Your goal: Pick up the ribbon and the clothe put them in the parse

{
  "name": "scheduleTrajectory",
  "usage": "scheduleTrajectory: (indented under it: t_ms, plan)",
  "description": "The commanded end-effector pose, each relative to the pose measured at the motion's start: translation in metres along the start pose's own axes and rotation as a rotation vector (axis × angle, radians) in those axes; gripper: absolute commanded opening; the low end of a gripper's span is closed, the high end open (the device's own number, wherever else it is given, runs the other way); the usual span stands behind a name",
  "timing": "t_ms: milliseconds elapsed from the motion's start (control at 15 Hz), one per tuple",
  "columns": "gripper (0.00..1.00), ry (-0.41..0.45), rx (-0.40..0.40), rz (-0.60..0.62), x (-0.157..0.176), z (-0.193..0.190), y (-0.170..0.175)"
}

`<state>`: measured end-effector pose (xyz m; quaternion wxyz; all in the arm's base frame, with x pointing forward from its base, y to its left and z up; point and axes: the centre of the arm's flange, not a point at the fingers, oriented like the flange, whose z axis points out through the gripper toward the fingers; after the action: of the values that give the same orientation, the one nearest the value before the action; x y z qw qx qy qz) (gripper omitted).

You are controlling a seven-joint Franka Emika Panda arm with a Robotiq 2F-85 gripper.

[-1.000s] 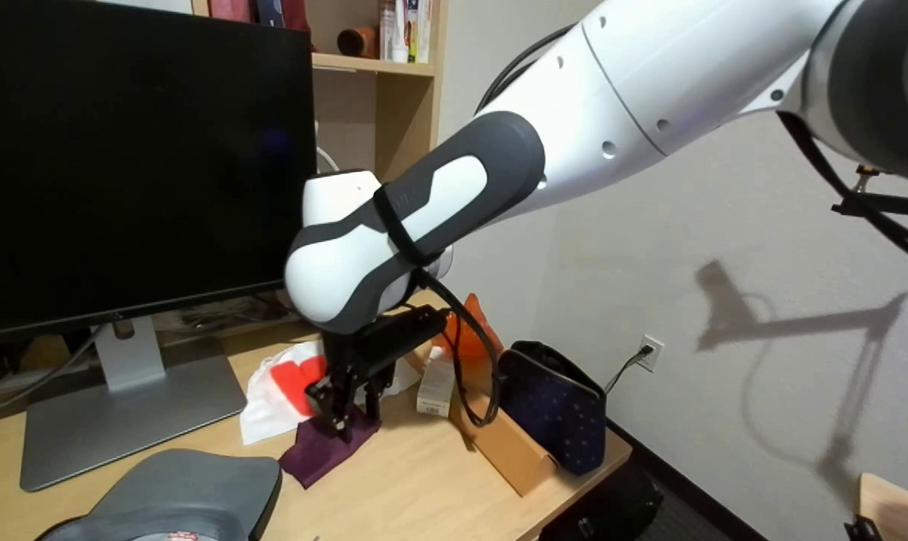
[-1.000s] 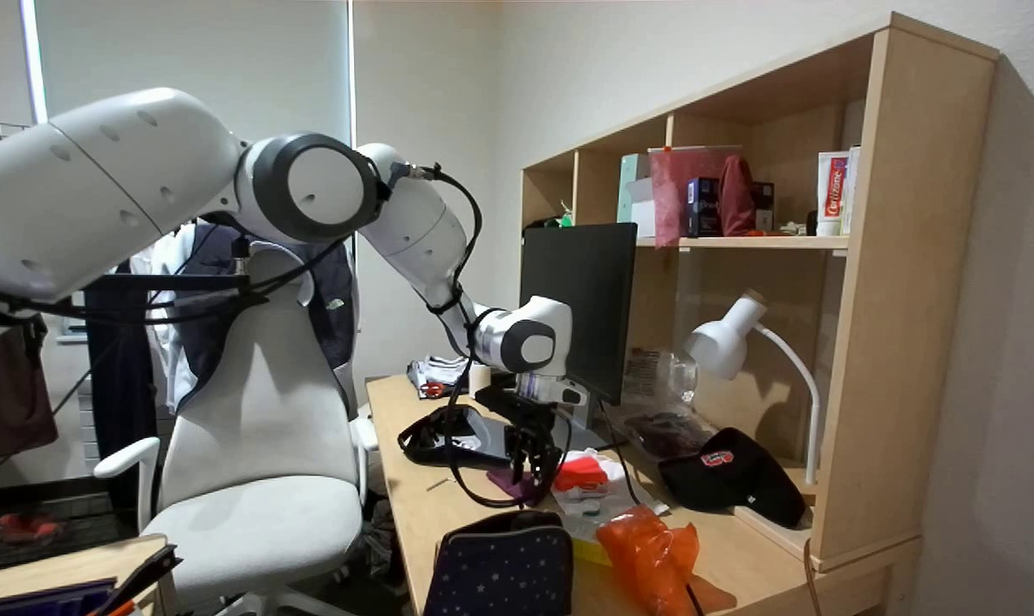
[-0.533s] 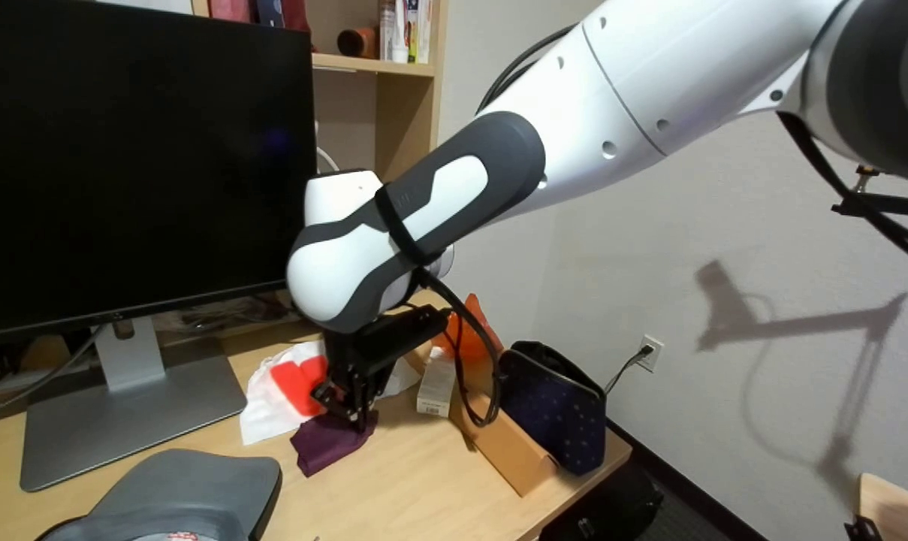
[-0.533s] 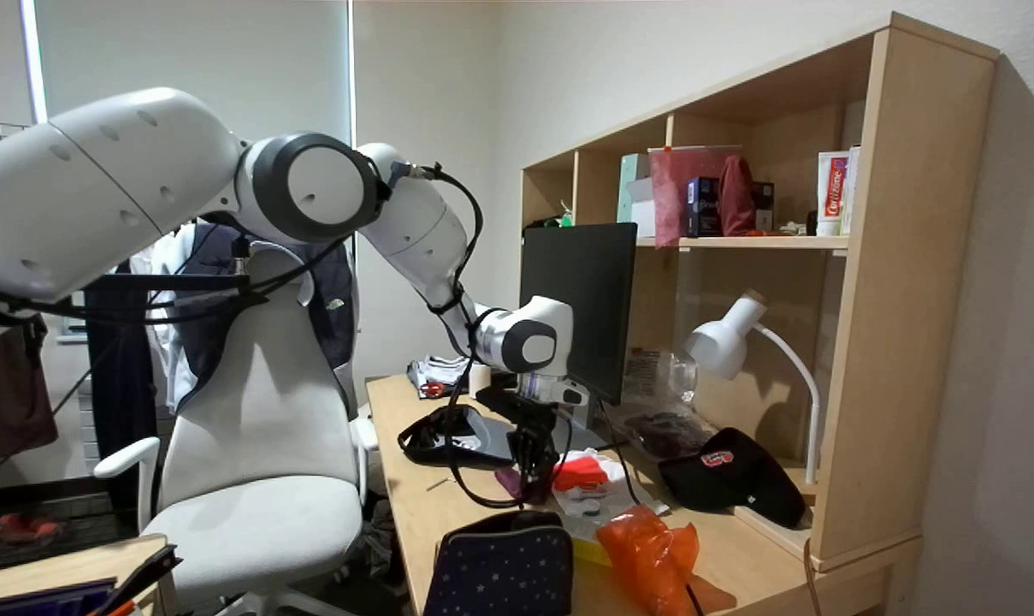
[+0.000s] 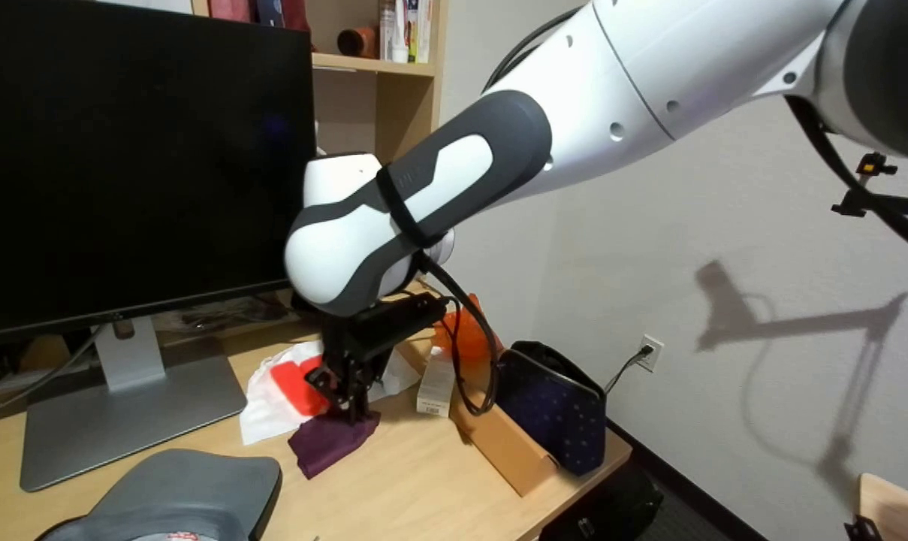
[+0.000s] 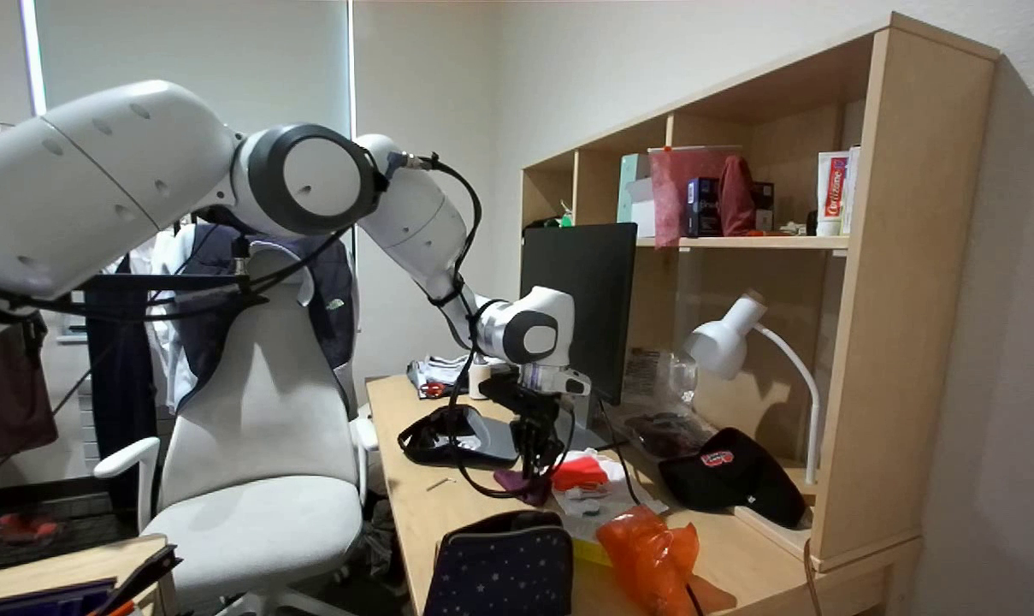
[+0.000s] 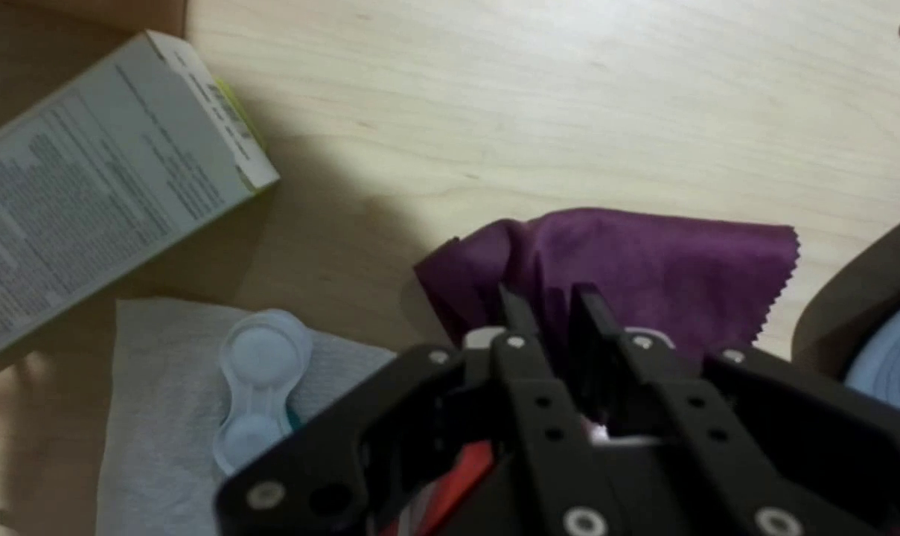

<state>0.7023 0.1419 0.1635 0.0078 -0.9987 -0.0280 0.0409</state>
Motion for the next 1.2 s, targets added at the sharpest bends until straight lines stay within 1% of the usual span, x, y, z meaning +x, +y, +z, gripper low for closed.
scheduleTrajectory:
  t_ms: [0,200,467,533,600,733,800,933,1133]
  plan:
    - [0.51,0.017,0.003,0.003,-0.0112,-0.0132,0.0012]
    - [0.71,0.018,0.002,-0.002,-0.0093,-0.0132,0.0015]
    - [0.96,0.023,0.001,-0.026,-0.0084,-0.0101,0.0009]
    - [0.99,0.025,0.003,-0.029,-0.0086,-0.0103,0.0011]
    - [1.00,0.026,0.003,-0.032,-0.0089,-0.0108,0.0013]
    - [1.00,0.026,0.005,-0.035,-0.0086,-0.0106,0.0018]
    - [0.75,0.025,0.005,-0.039,-0.0080,-0.0097,0.0015]
    - [0.74,0.022,0.004,-0.057,-0.0077,-0.0085,0.0004]
    - [0.53,0.022,0.005,-0.092,-0.0070,-0.0077,-0.0034]
